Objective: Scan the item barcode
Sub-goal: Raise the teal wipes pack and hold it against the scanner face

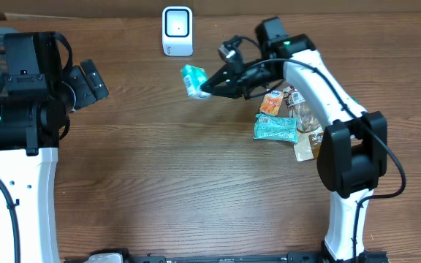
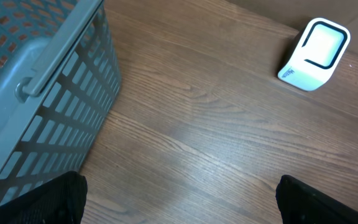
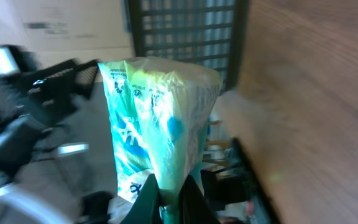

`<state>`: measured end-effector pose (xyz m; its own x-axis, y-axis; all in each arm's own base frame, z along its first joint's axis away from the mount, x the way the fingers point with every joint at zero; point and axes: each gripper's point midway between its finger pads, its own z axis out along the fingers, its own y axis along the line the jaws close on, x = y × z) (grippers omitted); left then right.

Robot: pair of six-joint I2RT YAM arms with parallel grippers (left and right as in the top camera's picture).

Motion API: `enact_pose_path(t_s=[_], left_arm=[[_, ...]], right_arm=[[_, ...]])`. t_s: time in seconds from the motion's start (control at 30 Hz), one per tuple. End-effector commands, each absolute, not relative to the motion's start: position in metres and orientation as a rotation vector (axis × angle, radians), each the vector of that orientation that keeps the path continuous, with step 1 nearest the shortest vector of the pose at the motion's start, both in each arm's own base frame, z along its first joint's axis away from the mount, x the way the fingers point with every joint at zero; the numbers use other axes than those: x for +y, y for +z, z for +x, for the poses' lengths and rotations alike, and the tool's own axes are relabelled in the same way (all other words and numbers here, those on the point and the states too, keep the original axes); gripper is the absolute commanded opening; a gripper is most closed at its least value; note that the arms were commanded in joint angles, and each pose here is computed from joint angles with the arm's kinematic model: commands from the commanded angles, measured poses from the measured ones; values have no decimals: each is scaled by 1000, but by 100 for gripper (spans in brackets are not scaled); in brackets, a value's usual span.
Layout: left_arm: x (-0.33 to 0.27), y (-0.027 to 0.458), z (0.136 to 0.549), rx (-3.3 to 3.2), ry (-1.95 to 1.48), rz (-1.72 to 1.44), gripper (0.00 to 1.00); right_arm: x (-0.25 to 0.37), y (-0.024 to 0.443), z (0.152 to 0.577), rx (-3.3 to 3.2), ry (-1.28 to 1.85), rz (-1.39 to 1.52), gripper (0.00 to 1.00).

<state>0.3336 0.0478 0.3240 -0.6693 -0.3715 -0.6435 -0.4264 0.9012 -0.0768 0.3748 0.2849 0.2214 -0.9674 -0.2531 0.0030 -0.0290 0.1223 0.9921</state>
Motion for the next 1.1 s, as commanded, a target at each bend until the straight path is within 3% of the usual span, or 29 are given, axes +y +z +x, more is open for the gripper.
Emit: enact_pose_path(t_s=[0.0,0.3,0.77,0.97,1.07], left_arm=[[51,331,332,2354,124,-550,100],[51,331,332,2354,124,-550,100],[51,331,332,2354,124,-550,99],[51,331,332,2354,124,-550,100],[51,331,332,2354,124,-550,99]], right_arm=[[265,259,370,-2123,-2207,437,4],[232,288,348,-2183,-2258,385,4],[212,356,316,-2268,-2368,589,4],[213,345,317,-2342,-2292,655,4],[219,302,331,-2580,-1919,563,4]])
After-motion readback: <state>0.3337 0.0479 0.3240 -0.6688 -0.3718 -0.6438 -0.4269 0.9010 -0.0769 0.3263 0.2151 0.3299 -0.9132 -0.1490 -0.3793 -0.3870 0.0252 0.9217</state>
